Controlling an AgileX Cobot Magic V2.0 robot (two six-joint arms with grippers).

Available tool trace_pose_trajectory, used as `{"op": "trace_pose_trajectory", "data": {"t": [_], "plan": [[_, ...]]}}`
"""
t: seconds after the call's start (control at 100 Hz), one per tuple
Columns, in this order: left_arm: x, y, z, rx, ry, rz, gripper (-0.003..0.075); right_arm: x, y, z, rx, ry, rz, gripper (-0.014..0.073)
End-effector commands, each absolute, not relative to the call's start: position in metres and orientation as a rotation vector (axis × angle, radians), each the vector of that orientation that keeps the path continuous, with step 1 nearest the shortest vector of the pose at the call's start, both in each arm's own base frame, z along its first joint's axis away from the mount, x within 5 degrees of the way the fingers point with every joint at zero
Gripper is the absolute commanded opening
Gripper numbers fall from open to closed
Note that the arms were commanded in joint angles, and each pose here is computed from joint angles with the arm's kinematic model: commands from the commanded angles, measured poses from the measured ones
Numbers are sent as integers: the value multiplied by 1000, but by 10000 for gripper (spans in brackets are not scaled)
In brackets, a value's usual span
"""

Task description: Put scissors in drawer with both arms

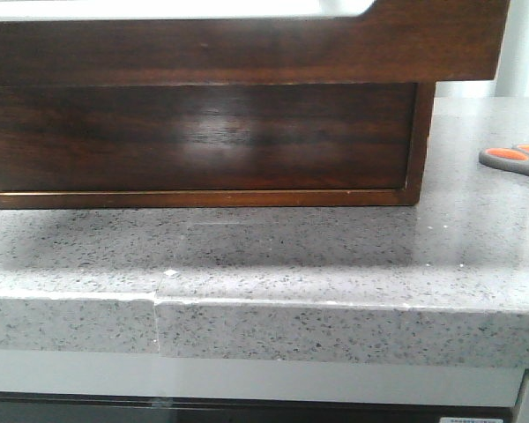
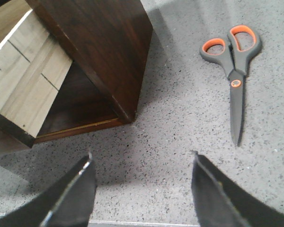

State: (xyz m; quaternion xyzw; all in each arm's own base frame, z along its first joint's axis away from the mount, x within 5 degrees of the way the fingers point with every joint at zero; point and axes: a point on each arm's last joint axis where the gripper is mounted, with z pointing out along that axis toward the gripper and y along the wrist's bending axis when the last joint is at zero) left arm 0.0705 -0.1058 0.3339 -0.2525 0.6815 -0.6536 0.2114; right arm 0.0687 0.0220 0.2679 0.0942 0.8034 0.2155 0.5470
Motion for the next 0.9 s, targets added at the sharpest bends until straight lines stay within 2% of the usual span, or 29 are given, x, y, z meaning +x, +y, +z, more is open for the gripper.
{"op": "trace_pose_trajectory", "data": {"t": [0.0, 0.27, 0.41, 0.66, 0.77, 0.89], "plan": [[65, -107, 347, -654, 1883, -1911, 463, 72, 20, 284, 236, 1824, 511, 395], [61, -102, 363, -653, 1833, -1998, 463, 72, 20, 284, 236, 1824, 511, 395], [61, -101, 368, -569, 1806, -1960, 433, 72, 20, 284, 236, 1824, 511, 395], [61, -100, 372, -237, 1715, -1754, 173, 72, 20, 284, 236, 1824, 511, 395], [61, -99, 382, -28, 1592, -1606, 52, 72, 20, 284, 236, 1824, 511, 395], [59, -94, 402, 189, 1393, -1399, -15, 72, 20, 285, 234, 1818, 509, 395]]}}
